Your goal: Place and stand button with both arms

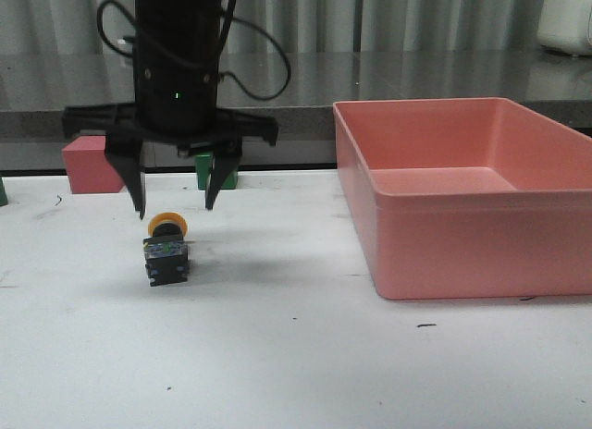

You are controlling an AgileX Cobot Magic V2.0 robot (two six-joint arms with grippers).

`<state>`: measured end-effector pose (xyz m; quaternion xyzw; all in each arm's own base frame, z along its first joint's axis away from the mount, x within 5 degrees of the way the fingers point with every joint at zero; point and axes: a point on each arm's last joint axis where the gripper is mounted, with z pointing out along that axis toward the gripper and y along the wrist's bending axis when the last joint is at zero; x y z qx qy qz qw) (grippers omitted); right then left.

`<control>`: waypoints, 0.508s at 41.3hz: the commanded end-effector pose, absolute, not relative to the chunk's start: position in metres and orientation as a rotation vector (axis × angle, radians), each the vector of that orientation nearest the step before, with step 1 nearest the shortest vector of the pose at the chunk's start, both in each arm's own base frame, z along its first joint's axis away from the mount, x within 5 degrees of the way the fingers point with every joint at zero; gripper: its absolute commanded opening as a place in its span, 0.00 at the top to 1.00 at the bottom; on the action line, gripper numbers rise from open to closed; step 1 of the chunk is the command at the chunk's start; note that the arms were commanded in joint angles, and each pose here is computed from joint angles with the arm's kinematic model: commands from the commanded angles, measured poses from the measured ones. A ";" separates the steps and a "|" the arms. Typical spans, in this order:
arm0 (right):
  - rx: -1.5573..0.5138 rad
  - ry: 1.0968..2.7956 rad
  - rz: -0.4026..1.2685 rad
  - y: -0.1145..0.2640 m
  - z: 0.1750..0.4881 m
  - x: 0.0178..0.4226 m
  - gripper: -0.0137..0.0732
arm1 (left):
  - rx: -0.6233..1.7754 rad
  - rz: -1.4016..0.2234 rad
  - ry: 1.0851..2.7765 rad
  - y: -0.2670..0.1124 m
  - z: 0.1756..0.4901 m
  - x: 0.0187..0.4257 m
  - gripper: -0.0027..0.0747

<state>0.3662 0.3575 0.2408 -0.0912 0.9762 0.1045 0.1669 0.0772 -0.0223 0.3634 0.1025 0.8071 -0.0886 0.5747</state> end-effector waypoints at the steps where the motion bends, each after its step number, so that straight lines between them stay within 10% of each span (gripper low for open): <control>1: -0.430 2.589 0.355 0.339 0.326 0.349 0.30 | 0.227 -0.233 1.791 -0.024 0.380 0.079 0.26; 21: -0.785 2.402 0.289 0.275 0.410 0.293 0.30 | 0.227 -0.233 1.791 -0.024 0.380 0.079 0.26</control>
